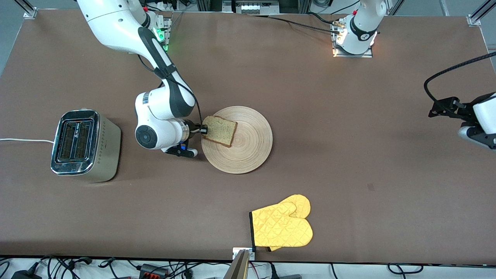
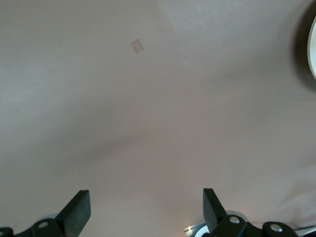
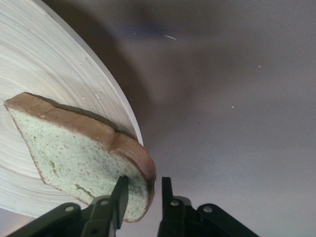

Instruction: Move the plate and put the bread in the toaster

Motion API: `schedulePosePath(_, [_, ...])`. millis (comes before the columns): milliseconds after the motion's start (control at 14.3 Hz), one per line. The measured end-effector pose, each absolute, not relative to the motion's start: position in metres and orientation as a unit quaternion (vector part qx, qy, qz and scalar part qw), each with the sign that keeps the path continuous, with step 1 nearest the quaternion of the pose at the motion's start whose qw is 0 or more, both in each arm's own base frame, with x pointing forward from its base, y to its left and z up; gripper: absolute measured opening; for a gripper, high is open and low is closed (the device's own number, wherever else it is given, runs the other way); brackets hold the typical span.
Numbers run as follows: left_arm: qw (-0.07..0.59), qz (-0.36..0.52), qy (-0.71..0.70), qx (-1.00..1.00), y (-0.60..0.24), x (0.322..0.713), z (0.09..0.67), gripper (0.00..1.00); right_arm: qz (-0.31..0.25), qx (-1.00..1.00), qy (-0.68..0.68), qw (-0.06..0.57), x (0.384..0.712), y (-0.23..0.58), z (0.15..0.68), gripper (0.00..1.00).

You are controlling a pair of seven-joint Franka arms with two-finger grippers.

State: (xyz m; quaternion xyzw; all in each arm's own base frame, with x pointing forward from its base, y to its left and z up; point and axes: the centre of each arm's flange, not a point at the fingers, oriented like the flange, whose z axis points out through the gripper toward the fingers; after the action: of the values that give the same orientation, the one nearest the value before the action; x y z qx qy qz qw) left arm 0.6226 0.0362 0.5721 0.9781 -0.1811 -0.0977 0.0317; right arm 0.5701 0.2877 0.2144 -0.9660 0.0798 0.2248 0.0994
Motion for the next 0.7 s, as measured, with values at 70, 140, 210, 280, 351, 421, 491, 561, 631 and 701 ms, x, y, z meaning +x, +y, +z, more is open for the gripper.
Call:
schedulePosePath(70, [0.032,-0.091,-0.176,0.980,0.033,0.615,0.574,1.00,0.225,-0.966,0.080,0.100,0.570,0.288,0.215,0.32])
schedulePosePath(140, [0.031,-0.087,-0.163,0.982,0.028,0.606,0.574,1.00,0.224,-0.966,0.079,0.100,0.570,0.288,0.215,0.32])
schedulePosePath(210, [0.029,-0.085,-0.138,0.986,0.022,0.597,0.572,1.00,0.224,-0.966,0.079,0.100,0.570,0.289,0.215,0.30])
schedulePosePath(280, [0.029,-0.087,-0.106,0.990,0.016,0.588,0.570,1.00,0.224,-0.966,0.079,0.100,0.570,0.289,0.215,0.30])
schedulePosePath(351, [0.028,-0.091,-0.074,0.993,0.009,0.579,0.568,1.00,0.224,-0.966,0.079,0.100,0.570,0.289,0.215,0.30])
schedulePosePath(421, [0.023,-0.094,-0.045,0.994,-0.001,0.572,0.566,1.00,0.224,-0.966,0.079,0.100,0.570,0.289,0.215,0.29])
schedulePosePath(491, [0.016,-0.095,-0.016,0.995,-0.016,0.566,0.564,1.00,0.225,-0.966,0.080,0.101,0.570,0.289,0.215,0.27])
schedulePosePath(561, [0.008,-0.093,0.012,0.996,-0.032,0.560,0.560,1.00,0.225,-0.966,0.080,0.102,0.570,0.290,0.215,0.20])
schedulePosePath(631, [0.001,-0.086,0.030,0.996,-0.045,0.554,0.554,1.00,0.225,-0.966,0.081,0.103,0.570,0.290,0.215,0.20])
schedulePosePath(701, [-0.003,-0.076,0.038,0.996,-0.052,0.550,0.550,1.00,0.225,-0.966,0.081,0.103,0.570,0.290,0.215,0.15])
